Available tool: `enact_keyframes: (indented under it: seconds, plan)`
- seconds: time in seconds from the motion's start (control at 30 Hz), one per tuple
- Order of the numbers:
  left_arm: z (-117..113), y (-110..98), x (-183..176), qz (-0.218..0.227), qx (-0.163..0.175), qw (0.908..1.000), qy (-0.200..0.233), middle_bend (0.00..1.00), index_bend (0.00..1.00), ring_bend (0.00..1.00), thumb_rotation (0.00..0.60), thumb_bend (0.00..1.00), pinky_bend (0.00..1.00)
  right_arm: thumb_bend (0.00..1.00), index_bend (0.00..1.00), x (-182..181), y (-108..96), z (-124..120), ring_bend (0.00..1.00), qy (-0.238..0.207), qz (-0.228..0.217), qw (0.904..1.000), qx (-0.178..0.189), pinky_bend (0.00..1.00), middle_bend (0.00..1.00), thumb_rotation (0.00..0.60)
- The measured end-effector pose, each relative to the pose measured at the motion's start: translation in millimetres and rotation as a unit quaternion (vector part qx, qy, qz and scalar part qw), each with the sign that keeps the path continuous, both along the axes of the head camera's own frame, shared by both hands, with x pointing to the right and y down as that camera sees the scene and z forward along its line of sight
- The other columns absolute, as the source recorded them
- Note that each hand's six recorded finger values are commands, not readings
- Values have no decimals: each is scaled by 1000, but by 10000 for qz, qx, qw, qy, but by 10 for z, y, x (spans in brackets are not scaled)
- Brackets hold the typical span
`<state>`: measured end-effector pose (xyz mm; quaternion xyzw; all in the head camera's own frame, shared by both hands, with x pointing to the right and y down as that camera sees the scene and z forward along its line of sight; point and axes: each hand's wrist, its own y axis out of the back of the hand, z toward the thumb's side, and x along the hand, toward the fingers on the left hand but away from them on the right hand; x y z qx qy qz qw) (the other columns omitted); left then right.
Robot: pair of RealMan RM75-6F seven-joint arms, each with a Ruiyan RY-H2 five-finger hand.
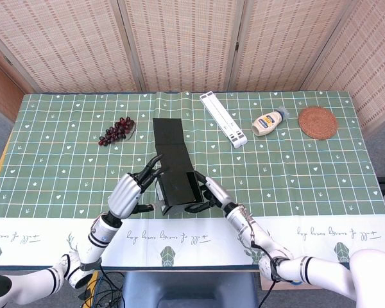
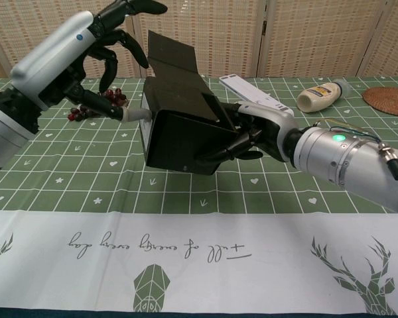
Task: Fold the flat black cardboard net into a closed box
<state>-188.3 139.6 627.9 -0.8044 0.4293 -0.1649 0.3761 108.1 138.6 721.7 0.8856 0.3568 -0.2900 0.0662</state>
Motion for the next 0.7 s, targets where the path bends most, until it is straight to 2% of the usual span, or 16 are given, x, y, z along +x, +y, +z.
enact_keyframes:
  seconds: [0.2,0.43,0.7]
  plan:
    - [124,4,-8,130,59,9995,-268,159,296,433,600,96,743,73,381,-55,4,82,754,177,-168,9997,64,1000,463,600]
    - [326,48,-25,272,162,9975,-634,191,313,468,600,96,759,72,380,-88,16,199,756,364,-276,9989,40,1000,463,600]
    - [560,128,-34,541,373,9910,-1170,227,332,493,600,96,762,73,381,-102,32,313,757,564,-426,9975,25,1000,463,600]
